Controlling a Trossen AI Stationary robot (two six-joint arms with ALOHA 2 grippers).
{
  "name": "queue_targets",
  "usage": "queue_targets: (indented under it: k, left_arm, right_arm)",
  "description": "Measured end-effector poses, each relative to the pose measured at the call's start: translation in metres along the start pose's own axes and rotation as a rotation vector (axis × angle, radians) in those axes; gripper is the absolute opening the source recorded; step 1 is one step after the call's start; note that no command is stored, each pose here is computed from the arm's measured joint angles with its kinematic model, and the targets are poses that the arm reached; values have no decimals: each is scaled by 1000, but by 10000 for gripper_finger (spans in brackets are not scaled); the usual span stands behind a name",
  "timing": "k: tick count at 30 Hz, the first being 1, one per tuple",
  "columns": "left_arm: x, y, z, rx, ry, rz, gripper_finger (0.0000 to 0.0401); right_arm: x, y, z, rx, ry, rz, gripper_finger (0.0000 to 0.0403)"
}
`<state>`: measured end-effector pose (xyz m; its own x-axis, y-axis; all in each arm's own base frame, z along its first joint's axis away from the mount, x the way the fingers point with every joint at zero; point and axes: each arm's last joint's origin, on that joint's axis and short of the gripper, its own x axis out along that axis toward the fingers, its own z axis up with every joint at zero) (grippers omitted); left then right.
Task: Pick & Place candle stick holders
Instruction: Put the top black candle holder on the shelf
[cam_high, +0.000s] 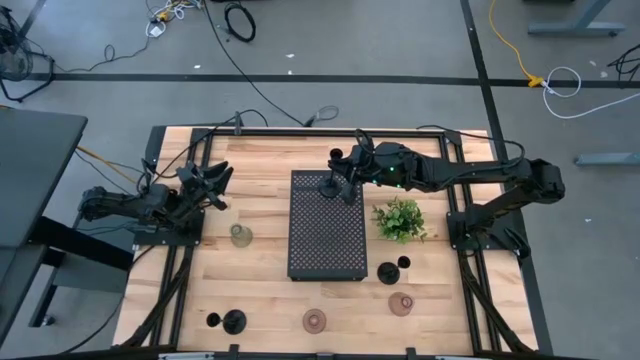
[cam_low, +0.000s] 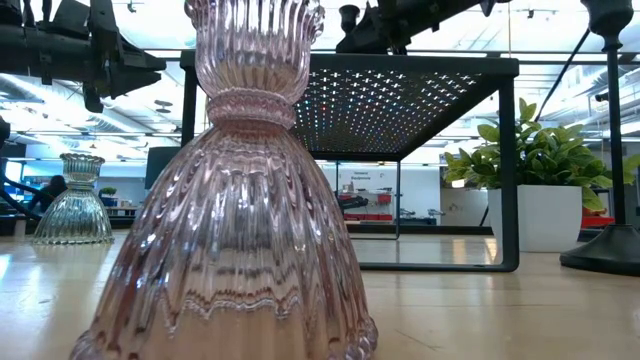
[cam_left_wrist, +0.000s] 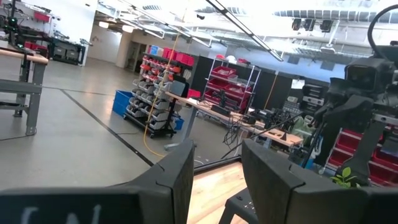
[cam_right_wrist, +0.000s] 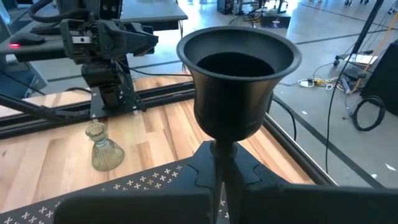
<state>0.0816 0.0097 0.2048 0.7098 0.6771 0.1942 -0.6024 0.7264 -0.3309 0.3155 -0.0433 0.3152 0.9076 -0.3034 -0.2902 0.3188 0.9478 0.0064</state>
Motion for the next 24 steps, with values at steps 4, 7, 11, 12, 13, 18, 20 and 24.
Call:
queue_targets:
  k: [4,7,11,12,13,18,20,24]
  left_arm:
    - [0,0,0,0,0,0,138]
    - [0,0,0,0,0,0,138]
    - [0,0,0,0,0,0,138]
    - [0,0,0,0,0,0,138]
    - [0,0,0,0,0,0,138]
    - [0,0,0,0,0,0,138]
    - [0,0,0,0,0,0,138]
    - [0,0,0,0,0,0,138]
  right_arm:
    - [0,0,0,0,1,3,2]
    - [0,0,0,-5,2,3,2]
    - [0,0,-1,-6,6,1,6]
    - [0,0,-1,-7,6,1,9]
    - [0,0,-1,-8,5,1,12]
    - [0,0,-1,0,5,1,24]
    - [0,0,0,2,-1,2,28]
    - [0,0,2,8,-25,5,31]
